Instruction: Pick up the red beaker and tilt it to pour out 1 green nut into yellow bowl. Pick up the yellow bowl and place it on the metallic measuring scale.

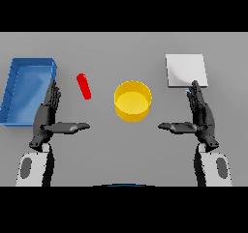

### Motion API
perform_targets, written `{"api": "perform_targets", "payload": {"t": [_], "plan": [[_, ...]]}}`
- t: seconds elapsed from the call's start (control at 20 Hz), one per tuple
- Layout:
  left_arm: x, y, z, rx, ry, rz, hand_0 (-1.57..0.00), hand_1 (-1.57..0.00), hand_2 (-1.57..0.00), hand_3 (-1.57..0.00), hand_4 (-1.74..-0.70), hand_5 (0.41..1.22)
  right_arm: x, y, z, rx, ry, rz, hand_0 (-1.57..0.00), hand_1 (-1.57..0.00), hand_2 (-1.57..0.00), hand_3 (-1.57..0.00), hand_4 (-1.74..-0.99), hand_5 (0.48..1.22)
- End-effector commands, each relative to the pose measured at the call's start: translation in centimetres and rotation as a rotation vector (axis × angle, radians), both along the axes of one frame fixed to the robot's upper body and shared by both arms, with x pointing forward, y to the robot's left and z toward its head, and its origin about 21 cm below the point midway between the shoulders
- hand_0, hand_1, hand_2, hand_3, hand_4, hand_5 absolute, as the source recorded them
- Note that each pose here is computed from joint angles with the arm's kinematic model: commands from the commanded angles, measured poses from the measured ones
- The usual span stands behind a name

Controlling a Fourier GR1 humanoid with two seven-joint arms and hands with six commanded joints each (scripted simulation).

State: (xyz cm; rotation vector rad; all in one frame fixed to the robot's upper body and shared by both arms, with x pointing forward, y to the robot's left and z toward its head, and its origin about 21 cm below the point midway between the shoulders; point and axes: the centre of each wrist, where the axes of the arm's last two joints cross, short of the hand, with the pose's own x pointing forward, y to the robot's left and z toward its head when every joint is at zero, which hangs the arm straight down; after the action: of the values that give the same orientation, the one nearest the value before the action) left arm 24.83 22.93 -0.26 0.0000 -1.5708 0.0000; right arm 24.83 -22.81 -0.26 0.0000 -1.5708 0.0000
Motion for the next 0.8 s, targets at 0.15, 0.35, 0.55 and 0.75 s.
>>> {"api": "perform_targets", "payload": {"t": [0.15, 0.35, 0.55, 0.75], "plan": [[-0.1, 0.1, 0.0, 0.0, -0.001, 0.001, 0.0, 0.0, 0.0, 0.0, -1.15, 0.599, -0.4, 0.2, -0.1, 0.001, -0.004, 0.001, 0.0, 0.0, 0.0, 0.0, -1.167, 0.599], [-1.8, 0.5, 0.5, 0.103, -0.037, -0.041, 0.0, 0.0, 0.0, 0.0, -1.16, 0.599, -2.1, 0.1, 0.1, -0.254, -0.11, -0.001, 0.0, 0.0, 0.0, 0.0, -1.163, 0.595], [-2.5, 0.1, 1.7, 0.157, -0.025, -0.07, 0.0, 0.0, 0.0, 0.0, -1.16, 0.6, -3.1, 1.1, 0.7, -0.348, -0.128, 0.004, 0.0, 0.0, 0.0, 0.0, -1.162, 0.591], [-2.1, 0.0, 1.3, 0.196, 0.011, -0.083, 0.0, 0.0, 0.0, 0.0, -1.16, 0.602, -3.2, 0.7, 1.0, -0.317, -0.112, 0.008, 0.0, 0.0, 0.0, 0.0, -1.199, 0.603]]}}
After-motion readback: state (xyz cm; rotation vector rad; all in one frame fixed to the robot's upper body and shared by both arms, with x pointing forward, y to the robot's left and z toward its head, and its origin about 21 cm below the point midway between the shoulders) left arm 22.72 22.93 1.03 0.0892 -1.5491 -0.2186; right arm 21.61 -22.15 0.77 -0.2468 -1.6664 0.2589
